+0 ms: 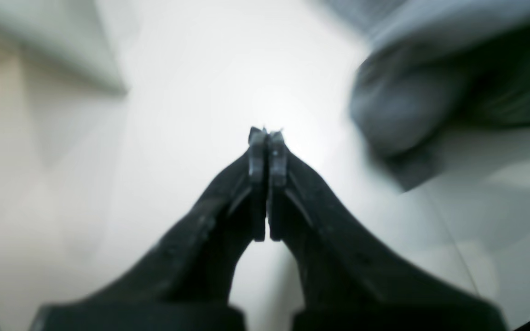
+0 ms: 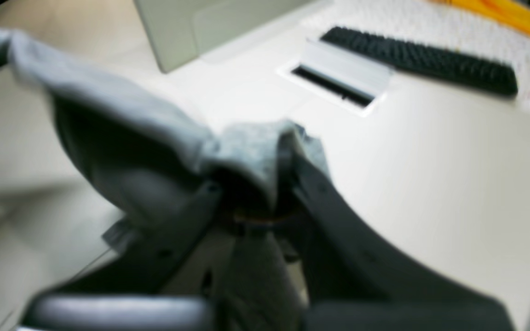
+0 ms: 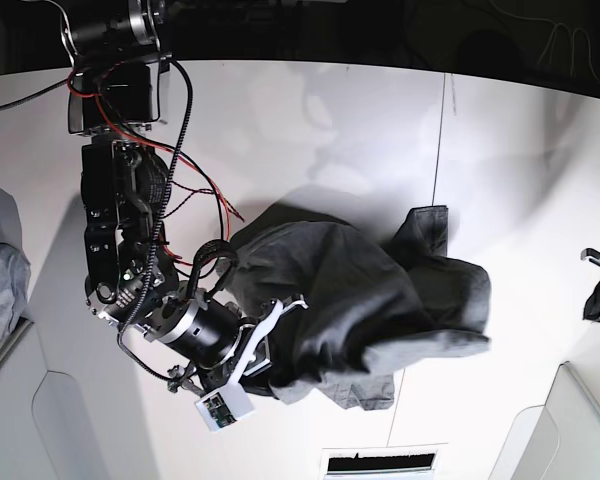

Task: Layout the t-shirt on the table in an organized manner, then fold the t-shirt properly
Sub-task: 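Lift the shirt with the left gripper, shake it, and drop it, then grasp opposite edges of the shirt with both grippers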

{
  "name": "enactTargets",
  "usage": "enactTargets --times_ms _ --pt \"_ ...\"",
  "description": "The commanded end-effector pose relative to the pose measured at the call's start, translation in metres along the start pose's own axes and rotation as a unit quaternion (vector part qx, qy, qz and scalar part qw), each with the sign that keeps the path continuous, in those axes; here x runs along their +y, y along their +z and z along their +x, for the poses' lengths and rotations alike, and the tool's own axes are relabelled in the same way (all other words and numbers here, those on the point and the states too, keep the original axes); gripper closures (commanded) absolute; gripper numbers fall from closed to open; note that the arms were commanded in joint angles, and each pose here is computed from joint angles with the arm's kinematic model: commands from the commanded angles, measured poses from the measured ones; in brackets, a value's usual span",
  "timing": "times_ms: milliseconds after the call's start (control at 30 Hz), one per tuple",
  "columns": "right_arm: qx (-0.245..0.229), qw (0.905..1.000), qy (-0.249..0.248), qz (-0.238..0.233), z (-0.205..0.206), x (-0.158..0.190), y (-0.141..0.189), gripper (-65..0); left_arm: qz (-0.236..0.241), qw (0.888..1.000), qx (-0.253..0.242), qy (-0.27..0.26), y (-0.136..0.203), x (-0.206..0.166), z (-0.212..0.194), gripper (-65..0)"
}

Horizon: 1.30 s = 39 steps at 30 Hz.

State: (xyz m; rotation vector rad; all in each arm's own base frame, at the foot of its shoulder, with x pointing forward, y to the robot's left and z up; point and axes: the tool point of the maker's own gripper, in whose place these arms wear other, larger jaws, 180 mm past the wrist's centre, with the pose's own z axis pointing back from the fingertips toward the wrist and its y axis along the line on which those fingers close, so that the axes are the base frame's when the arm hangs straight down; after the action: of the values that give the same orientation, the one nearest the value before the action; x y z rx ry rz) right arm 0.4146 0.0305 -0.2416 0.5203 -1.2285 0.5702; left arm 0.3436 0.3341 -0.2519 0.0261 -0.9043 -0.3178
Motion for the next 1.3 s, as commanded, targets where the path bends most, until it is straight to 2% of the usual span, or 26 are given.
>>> enactTargets --times_ms 0,67,133,167,233,300,433,533,667,767,800,933,1067,1133,1267 --pt "-0.021 0.9998 -0.002 0.002 0.015 -0.001 -0.002 -3.8 0.006 1.0 -0.024 0.002 0.004 0.01 0.013 0.0" --pt "-0.003 0.9998 -0.02 0.007 -0.001 -0.001 -0.008 -19.0 0.001 0.999 -0.027 0.02 -0.002 0.015 0.002 -0.7" --pt "0.017 0.9989 -0.041 0.012 -0.019 -0.002 -0.014 -30.5 0.005 0.998 -0.034 0.044 -0.006 0.022 -0.005 -11.8" --pt "0.027 0.9984 -0.048 0.013 -0.027 -0.002 -0.015 -33.5 0.007 0.998 -0.033 0.052 -0.008 0.024 -0.009 -16.8" --pt "0.042 0.9976 -0.055 0.012 -0.039 -0.004 -0.017 -34.3 0.008 0.998 -0.022 0.065 -0.01 0.028 -0.018 -23.2" --pt "0.044 0.9969 -0.065 -0.002 -0.042 -0.013 -0.014 -34.3 -0.01 0.997 -0.003 0.079 -0.01 0.022 -0.026 -23.7" --pt "0.001 0.9942 -0.095 -0.05 -0.03 -0.046 -0.003 -34.3 -0.131 0.989 -0.01 0.075 -0.005 -0.026 -0.018 -23.7" --pt "-0.015 0.9877 -0.124 -0.095 -0.032 -0.08 0.015 -34.3 -0.176 0.981 -0.016 0.084 -0.002 -0.053 -0.018 -23.7" --pt "-0.026 0.9776 -0.164 -0.13 -0.039 -0.113 0.041 -35.0 -0.202 0.974 -0.019 0.105 -0.008 -0.081 -0.029 -23.7" --pt "-0.031 0.9724 -0.195 -0.124 -0.041 -0.122 0.054 -43.0 -0.214 0.97 -0.019 0.113 -0.019 -0.102 -0.037 -23.7" --pt "-0.028 0.9729 -0.199 -0.115 -0.042 -0.12 0.055 -44.8 -0.216 0.97 -0.021 0.112 -0.023 -0.108 -0.038 -23.7" --pt "-0.007 0.9747 -0.206 -0.087 -0.051 -0.106 0.051 -44.7 -0.235 0.967 -0.021 0.096 -0.038 -0.143 -0.046 -24.2" --pt "0.009 0.9779 -0.2 -0.06 -0.059 -0.084 0.041 -44.7 -0.257 0.964 -0.011 0.069 -0.049 -0.178 -0.056 -27.8" --pt "0.018 0.9792 -0.191 -0.065 -0.062 -0.083 0.039 -44.7 -0.263 0.963 -0.012 0.055 -0.052 -0.188 -0.057 -28.6" --pt "0.034 0.9755 -0.185 -0.114 -0.072 -0.104 0.049 -44.7 -0.231 0.971 -0.01 0.054 -0.062 -0.185 -0.058 -28.6"
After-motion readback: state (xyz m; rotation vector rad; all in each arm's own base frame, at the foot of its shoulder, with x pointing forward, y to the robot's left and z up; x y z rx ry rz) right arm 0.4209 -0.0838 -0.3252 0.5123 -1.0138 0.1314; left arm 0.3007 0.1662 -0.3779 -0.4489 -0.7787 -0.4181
